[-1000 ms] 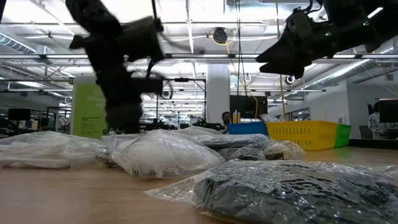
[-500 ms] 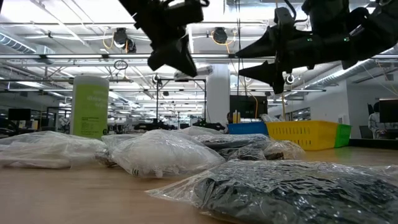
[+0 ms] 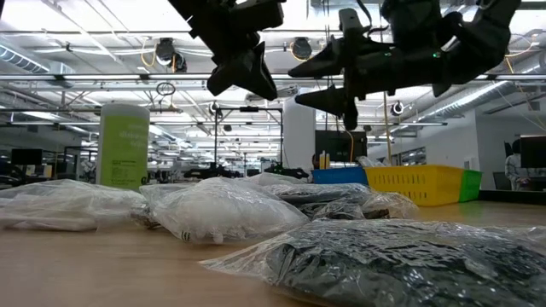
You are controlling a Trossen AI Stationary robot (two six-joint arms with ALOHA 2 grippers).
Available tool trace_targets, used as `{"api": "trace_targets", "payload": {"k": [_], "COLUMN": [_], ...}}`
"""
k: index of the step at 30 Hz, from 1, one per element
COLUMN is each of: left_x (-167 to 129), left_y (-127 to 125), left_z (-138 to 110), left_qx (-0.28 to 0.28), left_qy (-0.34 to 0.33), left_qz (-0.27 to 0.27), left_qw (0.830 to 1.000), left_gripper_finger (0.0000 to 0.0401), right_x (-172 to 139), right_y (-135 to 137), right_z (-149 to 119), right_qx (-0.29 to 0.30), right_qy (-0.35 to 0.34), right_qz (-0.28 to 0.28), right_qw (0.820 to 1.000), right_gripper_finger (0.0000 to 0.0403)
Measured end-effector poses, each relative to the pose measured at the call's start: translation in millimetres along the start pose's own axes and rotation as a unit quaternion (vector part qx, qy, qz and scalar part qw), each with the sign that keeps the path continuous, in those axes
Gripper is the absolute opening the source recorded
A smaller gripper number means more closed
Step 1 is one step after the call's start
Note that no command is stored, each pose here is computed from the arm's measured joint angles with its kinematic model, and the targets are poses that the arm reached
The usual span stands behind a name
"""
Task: Pick & Place Travel size toiletries
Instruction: Put the nail cutter into the green bin
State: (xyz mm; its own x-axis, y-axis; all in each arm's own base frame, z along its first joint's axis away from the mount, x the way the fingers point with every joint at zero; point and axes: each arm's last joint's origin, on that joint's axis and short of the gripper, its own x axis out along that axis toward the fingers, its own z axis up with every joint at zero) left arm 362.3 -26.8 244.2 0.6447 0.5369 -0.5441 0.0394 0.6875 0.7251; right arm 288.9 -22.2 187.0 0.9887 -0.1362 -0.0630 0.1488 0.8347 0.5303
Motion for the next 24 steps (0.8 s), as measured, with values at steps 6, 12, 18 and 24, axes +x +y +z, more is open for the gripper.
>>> {"api": "trace_targets", "payload": {"k": [6, 12, 18, 24], "left_x": [0.0, 0.6, 0.4, -1.3], "left_y": [-0.1, 0.9, 1.0, 0.0], "left_z": [0.0, -0.6, -0.1, 0.7], "left_qx": [0.001, -0.001, -0.012, -0.038], "left_qy": [0.000, 0.001, -0.001, -0.002], "left_qz": [-0.001, 0.000, 0.001, 0.001], "left_qw": [1.000, 1.000, 1.000, 0.999], "left_gripper_finger": [0.0025, 0.0025, 0.0025, 0.0050], "right_x": [8.9, 9.2, 9.2, 9.2], "right_y": [1.7, 1.0, -0.2, 0.5], "right_z": [0.5, -0.6, -1.0, 0.3], "right_qx": [-0.003, -0.006, -0.026, -0.047], "right_qy": [0.006, 0.014, 0.016, 0.009], "right_qz": [0.007, 0.002, -0.003, 0.001], "right_qw": [1.000, 1.000, 1.000, 0.999], "right_gripper_finger": [0.0218, 0.0168, 0.0051, 0.0042]}}
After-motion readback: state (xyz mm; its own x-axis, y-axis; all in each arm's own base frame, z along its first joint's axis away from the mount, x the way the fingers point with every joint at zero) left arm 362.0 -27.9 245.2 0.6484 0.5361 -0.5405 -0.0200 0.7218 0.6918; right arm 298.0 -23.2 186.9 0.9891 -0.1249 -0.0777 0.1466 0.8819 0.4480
